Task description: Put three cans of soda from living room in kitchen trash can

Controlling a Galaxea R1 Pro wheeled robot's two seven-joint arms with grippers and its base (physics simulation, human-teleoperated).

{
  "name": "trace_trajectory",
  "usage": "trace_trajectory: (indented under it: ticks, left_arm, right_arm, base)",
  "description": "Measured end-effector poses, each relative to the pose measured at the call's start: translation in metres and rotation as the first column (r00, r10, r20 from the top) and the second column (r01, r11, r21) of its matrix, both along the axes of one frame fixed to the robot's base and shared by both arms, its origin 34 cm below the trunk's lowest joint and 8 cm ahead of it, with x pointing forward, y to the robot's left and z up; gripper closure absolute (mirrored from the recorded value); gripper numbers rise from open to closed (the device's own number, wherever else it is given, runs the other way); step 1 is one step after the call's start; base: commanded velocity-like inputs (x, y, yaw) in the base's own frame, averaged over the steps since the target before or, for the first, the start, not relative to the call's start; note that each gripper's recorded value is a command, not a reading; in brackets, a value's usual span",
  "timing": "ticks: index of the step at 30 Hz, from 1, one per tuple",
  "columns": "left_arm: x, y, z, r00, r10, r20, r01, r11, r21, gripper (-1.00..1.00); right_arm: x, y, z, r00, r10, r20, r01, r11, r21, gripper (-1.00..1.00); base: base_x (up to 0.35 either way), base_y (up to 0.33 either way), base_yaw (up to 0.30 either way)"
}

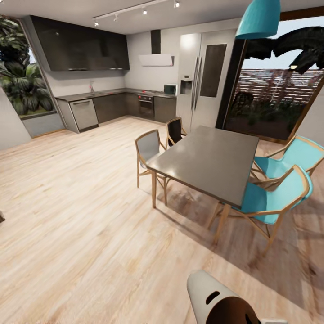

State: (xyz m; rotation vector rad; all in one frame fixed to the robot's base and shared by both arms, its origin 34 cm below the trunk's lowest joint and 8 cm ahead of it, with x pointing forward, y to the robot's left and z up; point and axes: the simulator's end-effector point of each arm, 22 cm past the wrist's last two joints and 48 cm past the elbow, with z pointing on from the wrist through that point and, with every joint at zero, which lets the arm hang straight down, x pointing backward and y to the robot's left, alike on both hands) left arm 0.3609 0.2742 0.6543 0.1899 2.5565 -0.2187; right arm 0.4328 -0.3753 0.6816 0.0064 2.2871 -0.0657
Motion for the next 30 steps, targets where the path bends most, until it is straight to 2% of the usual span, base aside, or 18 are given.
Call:
trace_trajectory:
  ticks: [12, 30]
  left_arm:
    - [-0.0041, -0.0013, -0.0027, 1.0, -0.006, -0.012, 0.006, 1.0, -0.001, -1.0]
    - [-0.0094, -0.0011, -0.0064, 1.0, -0.008, -0.028, 0.008, 1.0, 0.001, -1.0]
  right_arm:
    - [-0.0033, 0.0004, -0.0034, 1.0, 0.001, -0.011, 0.0, 1.0, 0.0, 1.0]
    - [-0.0077, 0.001, -0.008, 1.0, 0.004, -0.026, -0.004, 1.0, 0.0, 1.0]
  base:
    - [0.228, 0.238, 0.179]
    - [0.296, 0.129, 0.156]
